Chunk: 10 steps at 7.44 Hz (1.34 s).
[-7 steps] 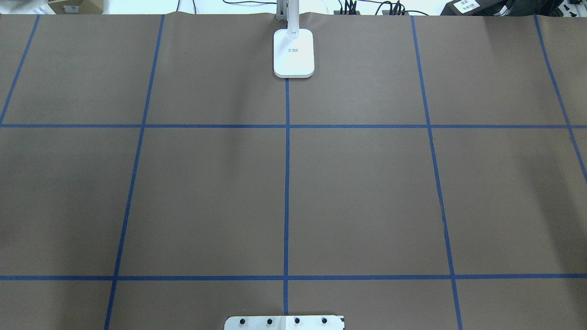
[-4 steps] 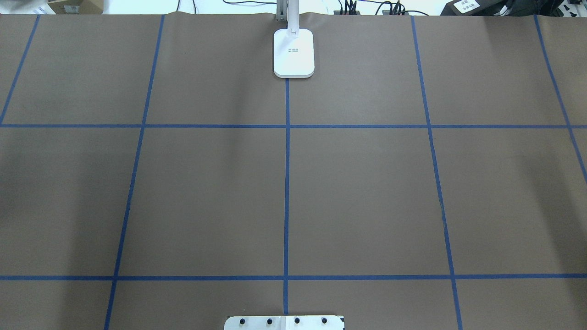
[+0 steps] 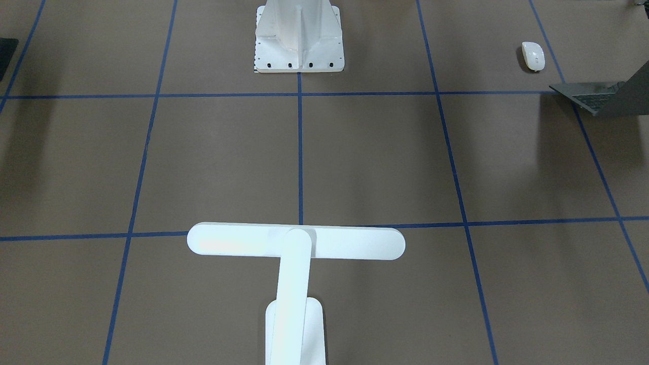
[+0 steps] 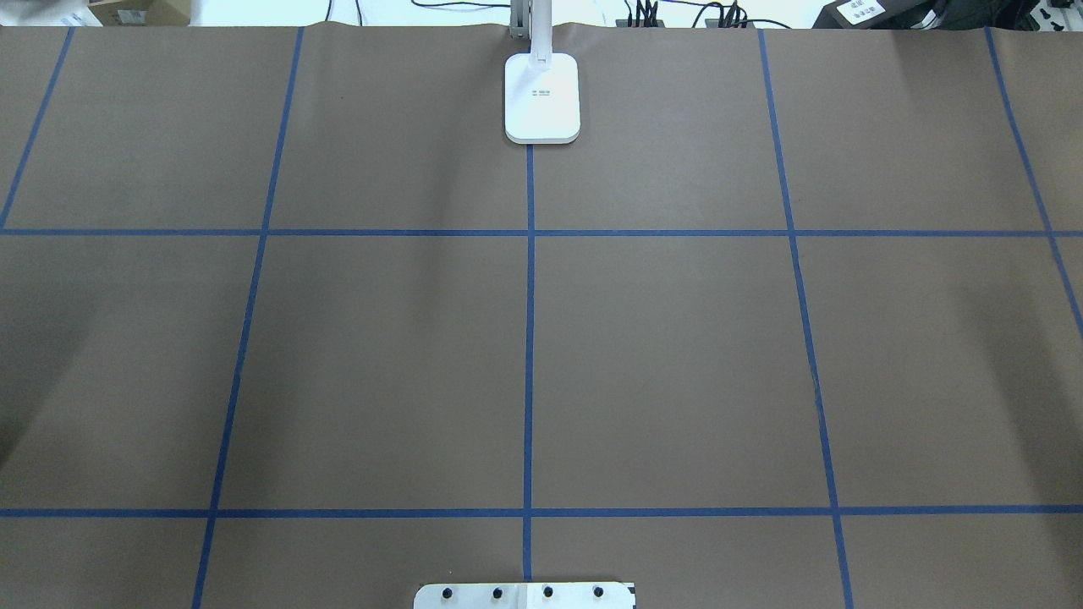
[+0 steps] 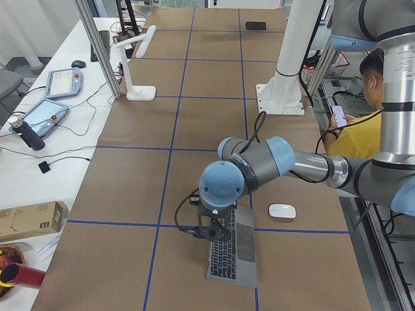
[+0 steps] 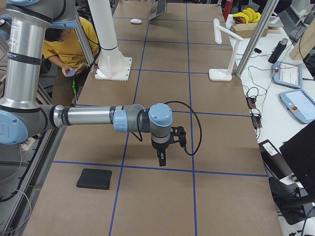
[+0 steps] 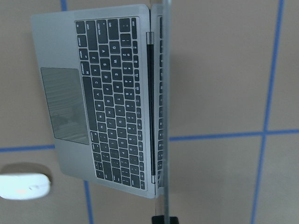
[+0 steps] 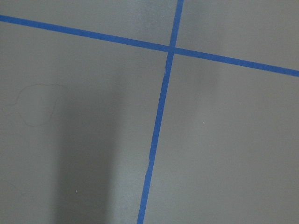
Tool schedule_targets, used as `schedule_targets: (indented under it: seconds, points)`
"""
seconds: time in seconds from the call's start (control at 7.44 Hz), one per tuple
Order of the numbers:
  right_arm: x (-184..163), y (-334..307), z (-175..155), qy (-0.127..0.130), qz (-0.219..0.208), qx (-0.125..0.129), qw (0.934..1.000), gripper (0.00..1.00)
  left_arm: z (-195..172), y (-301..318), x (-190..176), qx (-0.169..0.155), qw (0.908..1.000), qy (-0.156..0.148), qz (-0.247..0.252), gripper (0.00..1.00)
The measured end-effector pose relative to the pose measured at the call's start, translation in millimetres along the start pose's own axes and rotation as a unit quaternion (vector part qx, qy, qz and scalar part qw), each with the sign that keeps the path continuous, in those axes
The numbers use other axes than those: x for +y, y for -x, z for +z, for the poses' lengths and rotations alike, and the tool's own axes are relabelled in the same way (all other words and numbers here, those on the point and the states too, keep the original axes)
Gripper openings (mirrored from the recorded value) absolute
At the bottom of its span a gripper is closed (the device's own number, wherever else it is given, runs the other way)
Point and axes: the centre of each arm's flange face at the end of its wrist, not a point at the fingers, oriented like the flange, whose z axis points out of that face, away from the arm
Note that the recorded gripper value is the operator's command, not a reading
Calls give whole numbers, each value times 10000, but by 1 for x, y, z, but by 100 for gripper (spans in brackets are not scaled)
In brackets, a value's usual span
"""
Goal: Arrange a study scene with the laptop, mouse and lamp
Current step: 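Carry the open silver laptop in the left gripper onto the table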
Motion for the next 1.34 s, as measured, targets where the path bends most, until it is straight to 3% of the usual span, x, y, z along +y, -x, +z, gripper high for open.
schedule_targets:
  seconds: [0.4, 0.67, 1.08, 1.34]
  points:
    - [0, -1, 1, 11, 18, -1, 10000, 100, -16, -109, 107, 62, 9999, -79, 126, 0]
    - [0, -1, 1, 16, 26, -2, 10000, 100, -6, -166, 197, 15, 9997, 209, 132, 0]
    - [0, -1, 1, 18, 34, -4, 10000, 100, 43, -216, 343, -368, 9984, 419, 25, 0]
    - [0, -1, 1, 18, 34, -7, 10000, 100, 81, -223, 420, -526, 9970, 539, -160, 0]
